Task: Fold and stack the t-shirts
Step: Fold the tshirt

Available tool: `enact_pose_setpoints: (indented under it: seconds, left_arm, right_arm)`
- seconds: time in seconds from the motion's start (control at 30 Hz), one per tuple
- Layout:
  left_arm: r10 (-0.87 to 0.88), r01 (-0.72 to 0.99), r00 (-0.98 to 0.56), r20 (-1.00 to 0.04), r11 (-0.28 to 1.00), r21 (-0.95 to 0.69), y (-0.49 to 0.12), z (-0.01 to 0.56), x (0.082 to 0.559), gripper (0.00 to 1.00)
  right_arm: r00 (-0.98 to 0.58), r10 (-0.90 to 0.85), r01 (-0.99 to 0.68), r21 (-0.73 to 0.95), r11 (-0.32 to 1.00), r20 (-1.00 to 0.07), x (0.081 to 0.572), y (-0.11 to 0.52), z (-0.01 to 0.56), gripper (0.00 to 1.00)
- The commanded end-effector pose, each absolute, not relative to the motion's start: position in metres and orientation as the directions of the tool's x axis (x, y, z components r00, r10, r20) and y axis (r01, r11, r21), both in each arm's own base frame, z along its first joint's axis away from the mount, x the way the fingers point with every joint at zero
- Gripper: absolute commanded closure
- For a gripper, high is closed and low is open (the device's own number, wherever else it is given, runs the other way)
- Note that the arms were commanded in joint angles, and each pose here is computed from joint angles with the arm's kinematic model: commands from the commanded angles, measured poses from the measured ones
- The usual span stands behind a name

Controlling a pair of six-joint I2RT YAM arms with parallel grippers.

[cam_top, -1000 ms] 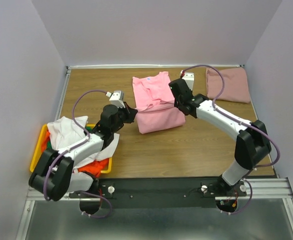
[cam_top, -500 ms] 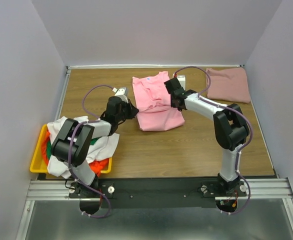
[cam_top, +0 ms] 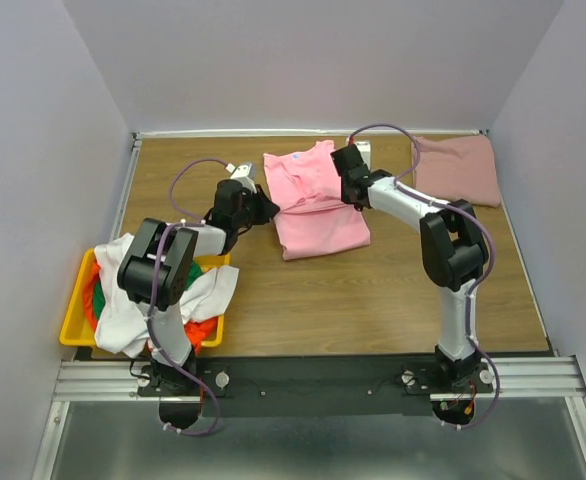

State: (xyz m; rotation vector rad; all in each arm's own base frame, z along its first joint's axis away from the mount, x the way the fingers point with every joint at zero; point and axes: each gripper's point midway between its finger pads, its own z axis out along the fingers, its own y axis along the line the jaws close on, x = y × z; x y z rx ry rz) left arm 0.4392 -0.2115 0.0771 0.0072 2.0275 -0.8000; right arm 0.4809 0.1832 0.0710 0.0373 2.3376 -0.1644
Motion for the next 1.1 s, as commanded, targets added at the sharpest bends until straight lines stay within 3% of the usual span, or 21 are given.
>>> enact_pose_setpoints:
  seconds: [0.0,0.07,0.13,0.23,0.43,0.67,1.07]
  left_arm:
    - [-0.284,0.326,-0.572,-0.769,0.782,-0.532,-0.21,0.077,0.452,0.53]
    - [-0.287,0.33,-0.541,-0.79,0.792,-0.513,-0.207,0.091,0.456,0.35]
    - [-0.292,0.343,-0.508,-0.81,0.794,-0.501,-0.205,0.112,0.456,0.24]
    - [-0.301,0.349,-0.477,-0.826,0.797,-0.493,-0.202,0.129,0.445,0.24]
    - [-0.258,0.335,-0.546,-0.797,0.805,-0.49,-0.212,0.097,0.394,0.25]
    - [-0.218,0.336,-0.616,-0.757,0.796,-0.503,-0.228,0.066,0.349,0.31]
    - [-0.215,0.304,-0.662,-0.718,0.799,-0.519,-0.23,0.042,0.328,0.41]
  right_arm:
    - [-0.699,-0.031,0.056,-0.098,0.994,-0.715,0.494,0.185,0.068,0.42]
    - [-0.677,-0.028,0.057,-0.091,0.994,-0.735,0.496,0.185,0.084,0.2]
    - [-0.66,-0.023,0.053,-0.077,0.996,-0.751,0.495,0.185,0.098,0.15]
    - [-0.637,-0.006,0.046,-0.046,0.998,-0.771,0.486,0.183,0.122,0.12]
    - [-0.674,0.023,0.015,0.018,1.0,-0.739,0.448,0.18,0.119,0.12]
    - [-0.732,0.043,0.012,0.051,0.999,-0.68,0.407,0.17,0.087,0.19]
    - [-0.777,0.071,0.046,0.057,0.997,-0.626,0.381,0.161,0.046,0.34]
